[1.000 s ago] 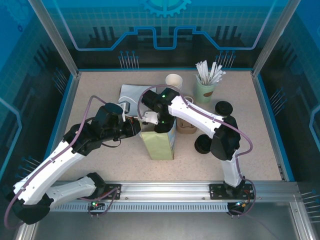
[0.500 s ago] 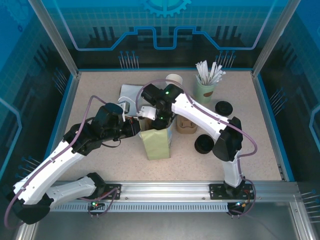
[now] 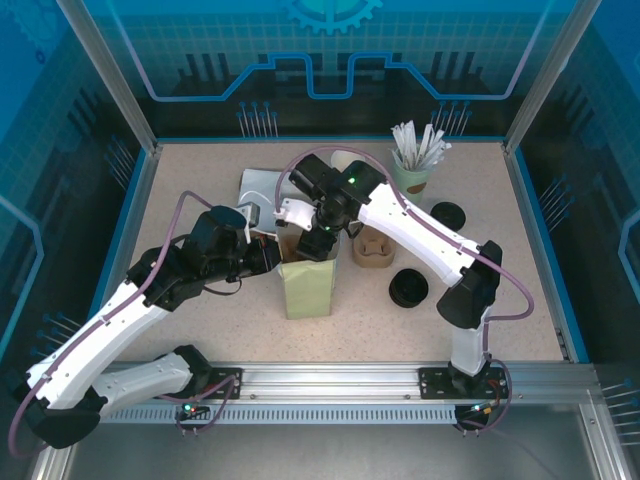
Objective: Pack the takeout coffee
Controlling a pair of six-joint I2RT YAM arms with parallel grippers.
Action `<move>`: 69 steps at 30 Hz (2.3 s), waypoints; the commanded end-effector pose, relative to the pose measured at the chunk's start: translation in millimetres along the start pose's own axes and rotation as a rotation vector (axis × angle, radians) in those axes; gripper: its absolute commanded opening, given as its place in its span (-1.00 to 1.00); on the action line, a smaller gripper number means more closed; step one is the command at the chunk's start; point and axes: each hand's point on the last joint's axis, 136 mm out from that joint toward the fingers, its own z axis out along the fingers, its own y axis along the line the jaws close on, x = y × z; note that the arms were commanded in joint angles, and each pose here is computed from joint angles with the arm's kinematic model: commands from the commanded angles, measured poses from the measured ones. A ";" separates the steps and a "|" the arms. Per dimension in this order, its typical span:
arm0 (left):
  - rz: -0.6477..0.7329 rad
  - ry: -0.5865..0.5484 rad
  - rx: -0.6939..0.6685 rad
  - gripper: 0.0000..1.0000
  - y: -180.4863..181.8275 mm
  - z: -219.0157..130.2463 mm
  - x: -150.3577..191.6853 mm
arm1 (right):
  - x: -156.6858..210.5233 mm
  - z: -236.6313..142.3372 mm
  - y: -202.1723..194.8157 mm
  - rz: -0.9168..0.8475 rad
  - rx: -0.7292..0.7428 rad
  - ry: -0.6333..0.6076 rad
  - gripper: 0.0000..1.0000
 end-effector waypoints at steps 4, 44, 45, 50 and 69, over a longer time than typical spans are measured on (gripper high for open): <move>-0.001 -0.009 -0.022 -0.83 8.6 0.4 2.4 | -2.2 -3.2 0.6 0.032 -0.017 -0.032 0.33; -0.019 -0.049 -0.090 -0.77 33.8 -1.1 7.5 | -19.3 9.9 6.0 0.114 -0.078 -0.097 -0.74; -0.020 -0.049 -0.090 -0.77 33.5 -1.4 7.2 | -19.3 10.7 5.5 0.118 -0.077 -0.097 -0.79; -0.025 -0.049 -0.091 -0.77 34.4 -1.1 8.2 | -20.4 15.4 4.5 0.144 -0.081 -0.099 -0.96; -0.047 -0.053 -0.072 -0.78 33.5 -0.6 9.3 | -13.5 57.1 -11.0 0.265 -0.017 -0.015 -1.00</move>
